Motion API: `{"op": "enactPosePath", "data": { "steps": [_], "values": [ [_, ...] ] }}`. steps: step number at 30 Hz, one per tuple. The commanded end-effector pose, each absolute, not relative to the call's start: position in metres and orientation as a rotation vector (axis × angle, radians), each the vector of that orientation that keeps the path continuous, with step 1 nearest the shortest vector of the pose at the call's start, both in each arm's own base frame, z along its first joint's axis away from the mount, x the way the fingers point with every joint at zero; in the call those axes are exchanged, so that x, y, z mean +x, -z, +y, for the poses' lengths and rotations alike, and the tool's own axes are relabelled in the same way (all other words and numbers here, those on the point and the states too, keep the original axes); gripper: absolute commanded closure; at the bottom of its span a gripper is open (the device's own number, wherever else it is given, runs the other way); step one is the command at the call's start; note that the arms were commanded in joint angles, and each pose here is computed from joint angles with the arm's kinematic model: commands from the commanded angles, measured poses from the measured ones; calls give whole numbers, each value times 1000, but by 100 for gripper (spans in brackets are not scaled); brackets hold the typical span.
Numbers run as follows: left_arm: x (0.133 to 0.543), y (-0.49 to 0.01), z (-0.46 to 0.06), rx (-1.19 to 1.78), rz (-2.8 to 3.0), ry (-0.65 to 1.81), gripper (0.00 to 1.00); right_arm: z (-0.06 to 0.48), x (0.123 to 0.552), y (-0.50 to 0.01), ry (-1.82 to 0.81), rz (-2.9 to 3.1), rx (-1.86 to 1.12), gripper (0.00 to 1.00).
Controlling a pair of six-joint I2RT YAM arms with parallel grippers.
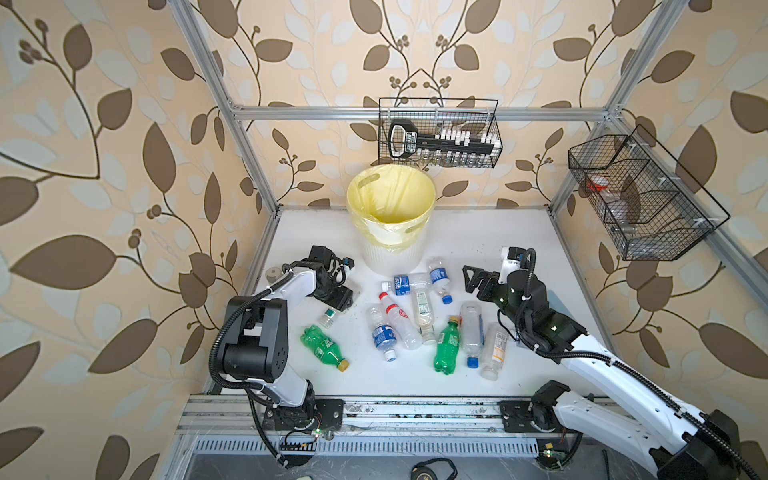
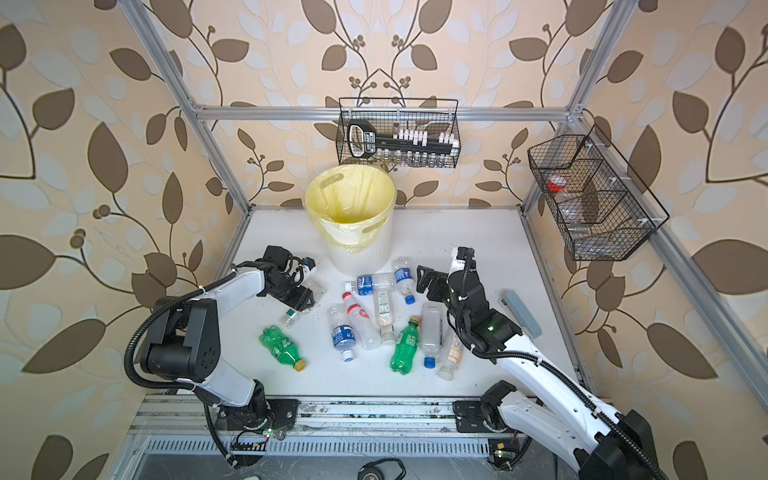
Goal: Throw the plastic bottles in the bin
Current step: Pick up the plastic bottle from the middle-left of the table.
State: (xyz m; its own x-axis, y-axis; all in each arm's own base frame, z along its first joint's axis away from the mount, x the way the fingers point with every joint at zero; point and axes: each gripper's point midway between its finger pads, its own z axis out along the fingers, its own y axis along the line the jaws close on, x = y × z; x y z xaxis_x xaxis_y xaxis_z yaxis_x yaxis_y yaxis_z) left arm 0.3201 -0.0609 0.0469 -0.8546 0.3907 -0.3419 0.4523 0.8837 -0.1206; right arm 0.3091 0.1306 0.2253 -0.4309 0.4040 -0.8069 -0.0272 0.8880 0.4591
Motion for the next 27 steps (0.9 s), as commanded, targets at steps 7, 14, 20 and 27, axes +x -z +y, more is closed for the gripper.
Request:
{"op": "enactPosePath", "data": {
  "steps": [7, 14, 20, 27],
  "values": [
    [322, -60, -69, 590, 2738, 330, 47, 123, 305, -222, -509, 1956, 309, 0],
    [325, -70, -73, 576, 2732, 368, 53, 118, 302, -226, -510, 1955, 313, 0],
    [334, -83, -67, 547, 2706, 310, 53, 114, 298, -227, -504, 1961, 314, 0],
    [340, -100, -62, 502, 2686, 264, 54, 111, 296, -224, -499, 1968, 320, 0]
  ]
}}
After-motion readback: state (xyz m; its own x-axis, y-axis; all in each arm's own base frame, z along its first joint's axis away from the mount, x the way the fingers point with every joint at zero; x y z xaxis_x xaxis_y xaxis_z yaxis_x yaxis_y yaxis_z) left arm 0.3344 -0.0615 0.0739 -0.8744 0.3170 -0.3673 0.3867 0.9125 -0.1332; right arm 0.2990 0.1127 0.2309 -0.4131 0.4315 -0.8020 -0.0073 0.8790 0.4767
